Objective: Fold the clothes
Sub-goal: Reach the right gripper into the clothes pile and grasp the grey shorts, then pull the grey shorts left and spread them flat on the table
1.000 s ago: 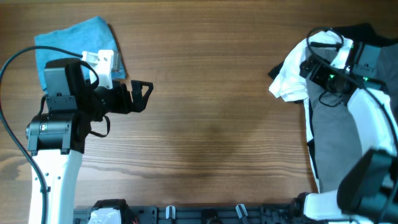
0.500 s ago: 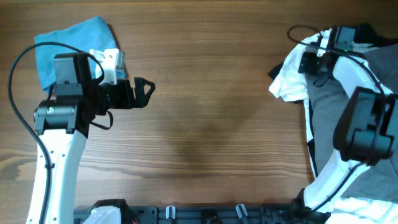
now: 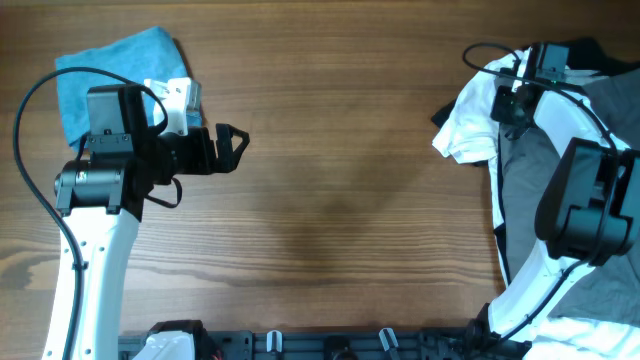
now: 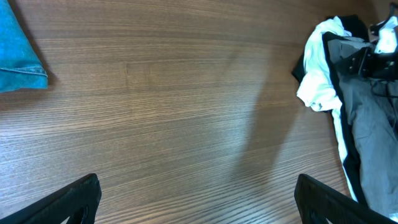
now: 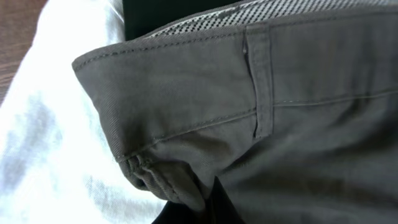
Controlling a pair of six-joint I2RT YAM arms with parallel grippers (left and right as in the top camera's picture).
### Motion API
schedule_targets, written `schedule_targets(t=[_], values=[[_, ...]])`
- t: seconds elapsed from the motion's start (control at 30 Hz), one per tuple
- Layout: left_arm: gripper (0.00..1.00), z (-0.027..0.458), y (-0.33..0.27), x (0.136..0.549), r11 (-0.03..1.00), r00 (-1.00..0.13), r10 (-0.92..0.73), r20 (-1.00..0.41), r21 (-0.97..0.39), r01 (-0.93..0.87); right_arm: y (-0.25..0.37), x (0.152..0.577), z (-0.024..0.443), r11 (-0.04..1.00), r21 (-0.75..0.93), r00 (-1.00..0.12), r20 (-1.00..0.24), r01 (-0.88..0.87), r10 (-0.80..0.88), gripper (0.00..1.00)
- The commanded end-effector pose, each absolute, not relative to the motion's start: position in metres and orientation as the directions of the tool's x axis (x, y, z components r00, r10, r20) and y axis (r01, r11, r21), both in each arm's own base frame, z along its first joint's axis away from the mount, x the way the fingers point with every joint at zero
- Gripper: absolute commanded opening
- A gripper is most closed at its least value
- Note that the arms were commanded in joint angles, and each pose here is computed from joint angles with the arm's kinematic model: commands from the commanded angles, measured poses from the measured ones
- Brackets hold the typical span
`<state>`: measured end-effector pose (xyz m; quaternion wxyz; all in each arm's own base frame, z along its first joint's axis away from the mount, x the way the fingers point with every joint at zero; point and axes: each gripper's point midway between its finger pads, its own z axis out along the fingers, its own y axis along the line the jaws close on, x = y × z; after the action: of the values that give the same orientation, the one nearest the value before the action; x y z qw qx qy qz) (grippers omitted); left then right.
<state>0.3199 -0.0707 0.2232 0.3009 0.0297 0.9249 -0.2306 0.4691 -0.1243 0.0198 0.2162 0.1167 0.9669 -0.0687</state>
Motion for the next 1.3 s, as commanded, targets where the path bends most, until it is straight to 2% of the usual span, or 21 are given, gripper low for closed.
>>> schedule_targets(t=[0.0, 0.2, 0.23, 0.27, 0.3, 0.33, 0.7, 0.83, 0.87, 0.93, 1.0, 1.07, 1.13, 1.17, 1.2, 1.23, 1.27], values=[[1.0, 0.231, -0.072, 0.323, 0.892, -0.805, -0.08, -0.588, -0.403, 0.207, -0.135, 0.472, 0.062, 0.945, -0.082, -0.828, -0.509, 0.316, 0.232, 0.04], [1.0, 0.231, -0.072, 0.322, 0.891, -0.809, -0.08, -0.583, -0.405, 0.203, -0.161, 0.464, 0.113, 0.914, -0.032, -0.743, -0.595, 0.405, 0.308, 0.06], [1.0, 0.23, -0.073, 0.322, 0.891, -0.809, -0.08, -0.582, -0.405, 0.204, -0.162, 0.462, 0.117, 0.916, -0.036, -0.744, -0.597, 0.4, 0.301, 0.11], [1.0, 0.23, -0.073, 0.322, 0.891, -0.809, -0.08, -0.582, -0.405, 0.203, -0.161, 0.462, 0.119, 0.923, -0.038, -0.75, -0.597, 0.382, 0.286, 0.25], [1.0, 0.23, -0.073, 0.322, 0.891, -0.811, -0.08, -0.58, -0.406, 0.202, -0.159, 0.462, 0.119, 0.931, -0.038, -0.758, -0.593, 0.364, 0.272, 0.26], [1.0, 0.23, -0.073, 0.321, 0.891, -0.812, -0.08, -0.579, -0.406, 0.202, -0.155, 0.461, 0.117, 0.937, -0.028, -0.765, -0.586, 0.347, 0.266, 0.05], [1.0, 0.228, -0.073, 0.319, 0.891, -0.82, -0.08, -0.567, -0.409, 0.196, -0.143, 0.468, 0.128, 0.949, 0.042, -0.753, -0.598, 0.313, 0.274, 0.04], [1.0, 0.236, -0.072, 0.317, 0.891, -0.805, -0.085, -0.587, -0.407, 0.202, -0.07, 0.483, 0.226, 0.964, 0.264, -0.688, -0.696, 0.021, 0.206, 0.04], [1.0, 0.245, -0.072, 0.316, 0.891, -0.792, -0.091, -0.603, -0.405, 0.206, -0.036, 0.479, 0.265, 0.95, 0.299, -0.657, -0.735, -0.091, 0.169, 0.04], [1.0, 0.268, -0.071, 0.313, 0.89, -0.755, -0.115, -0.645, -0.405, 0.211, 0.021, 0.465, 0.306, 0.916, 0.306, -0.617, -0.782, -0.258, 0.088, 0.04], [1.0, 0.295, -0.068, 0.307, 0.901, -0.696, -0.115, -0.708, -0.369, 0.227, 0.087, 0.444, 0.328, 0.869, 0.29, -0.59, -0.808, -0.402, -0.004, 0.04], [1.0, 0.33, -0.048, 0.292, 0.947, -0.595, -0.118, -0.795, -0.271, 0.174, 0.193, 0.401, 0.33, 0.742, 0.295, -0.579, -0.801, -0.602, -0.152, 0.04], [1.0, 0.355, -0.025, 0.276, 0.98, -0.51, -0.121, -0.851, -0.185, 0.077, 0.291, 0.346, 0.31, 0.599, 0.297, -0.559, -0.768, -0.743, -0.313, 0.04], [1.0, 0.363, -0.018, 0.27, 0.986, -0.483, -0.121, -0.867, -0.163, 0.046, 0.328, 0.319, 0.298, 0.536, 0.292, -0.537, -0.751, -0.792, -0.384, 0.16], [1.0, 0.374, -0.009, 0.26, 0.99, -0.443, -0.121, -0.888, -0.138, 0.007, 0.361, 0.292, 0.283, 0.486, 0.273, -0.508, -0.731, -0.83, -0.456, 0.55], [1.0, 0.38, -0.005, 0.254, 0.992, -0.42, -0.12, -0.9, -0.126, -0.014, 0.377, 0.278, 0.269, 0.49, 0.224, -0.484, -0.714, -0.842, -0.506, 0.78], [1.0, 0.384, -0.002, 0.25, 0.992, -0.403, -0.12, -0.907, -0.12, -0.025, 0.381, 0.275, 0.259, 0.54, 0.154, -0.478, -0.698, -0.827, -0.533, 0.88]])
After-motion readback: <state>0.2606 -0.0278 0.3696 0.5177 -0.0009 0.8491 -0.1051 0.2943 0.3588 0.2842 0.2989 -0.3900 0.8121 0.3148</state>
